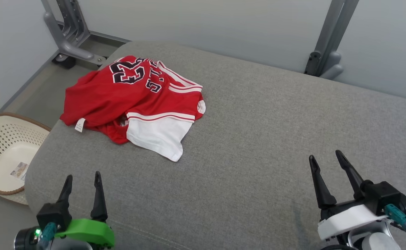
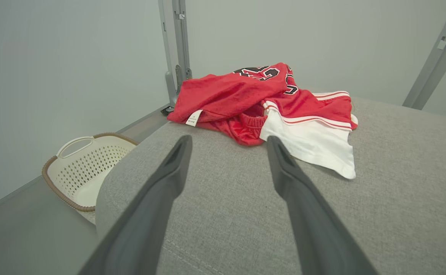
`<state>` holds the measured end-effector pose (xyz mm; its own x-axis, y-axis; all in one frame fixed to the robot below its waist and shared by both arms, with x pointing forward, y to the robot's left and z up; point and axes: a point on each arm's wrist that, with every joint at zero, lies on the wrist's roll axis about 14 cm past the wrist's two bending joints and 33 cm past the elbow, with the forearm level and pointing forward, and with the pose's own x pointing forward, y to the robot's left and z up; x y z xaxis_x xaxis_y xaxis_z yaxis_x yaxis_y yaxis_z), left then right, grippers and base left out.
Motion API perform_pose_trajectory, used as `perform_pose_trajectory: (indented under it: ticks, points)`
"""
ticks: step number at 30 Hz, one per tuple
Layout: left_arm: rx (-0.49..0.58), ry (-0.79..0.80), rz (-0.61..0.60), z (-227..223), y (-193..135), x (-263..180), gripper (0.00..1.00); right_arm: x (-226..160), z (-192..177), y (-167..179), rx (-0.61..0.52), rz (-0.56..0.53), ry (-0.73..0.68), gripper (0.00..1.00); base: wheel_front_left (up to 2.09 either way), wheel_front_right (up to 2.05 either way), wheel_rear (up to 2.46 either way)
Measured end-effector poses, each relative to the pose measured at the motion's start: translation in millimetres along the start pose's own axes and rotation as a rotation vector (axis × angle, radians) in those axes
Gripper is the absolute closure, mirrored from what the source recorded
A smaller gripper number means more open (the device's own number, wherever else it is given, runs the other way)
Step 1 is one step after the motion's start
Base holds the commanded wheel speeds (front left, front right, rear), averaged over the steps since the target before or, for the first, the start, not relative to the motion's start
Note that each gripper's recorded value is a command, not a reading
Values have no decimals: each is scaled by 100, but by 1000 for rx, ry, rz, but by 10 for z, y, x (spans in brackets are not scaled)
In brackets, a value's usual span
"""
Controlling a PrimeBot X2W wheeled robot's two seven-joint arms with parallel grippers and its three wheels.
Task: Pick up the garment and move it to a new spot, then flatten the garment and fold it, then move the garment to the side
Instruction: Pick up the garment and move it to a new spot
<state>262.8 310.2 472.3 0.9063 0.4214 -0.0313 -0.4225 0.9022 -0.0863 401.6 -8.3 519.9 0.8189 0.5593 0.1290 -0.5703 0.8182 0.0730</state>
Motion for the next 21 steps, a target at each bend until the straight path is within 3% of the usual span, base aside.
perform_pose_trajectory:
  ticks: [6,14,21]
  points:
    - [-64,77,-64,-84,-318,522,0,156,-96,-172,-10,3,7,0,0,0,0]
    - [-45,313,-168,-351,-867,1247,0,309,-394,-388,17,-12,49,0,0,0,0]
    - [37,481,-99,-630,-843,1638,0,283,-576,-615,34,-67,80,0,0,0,0]
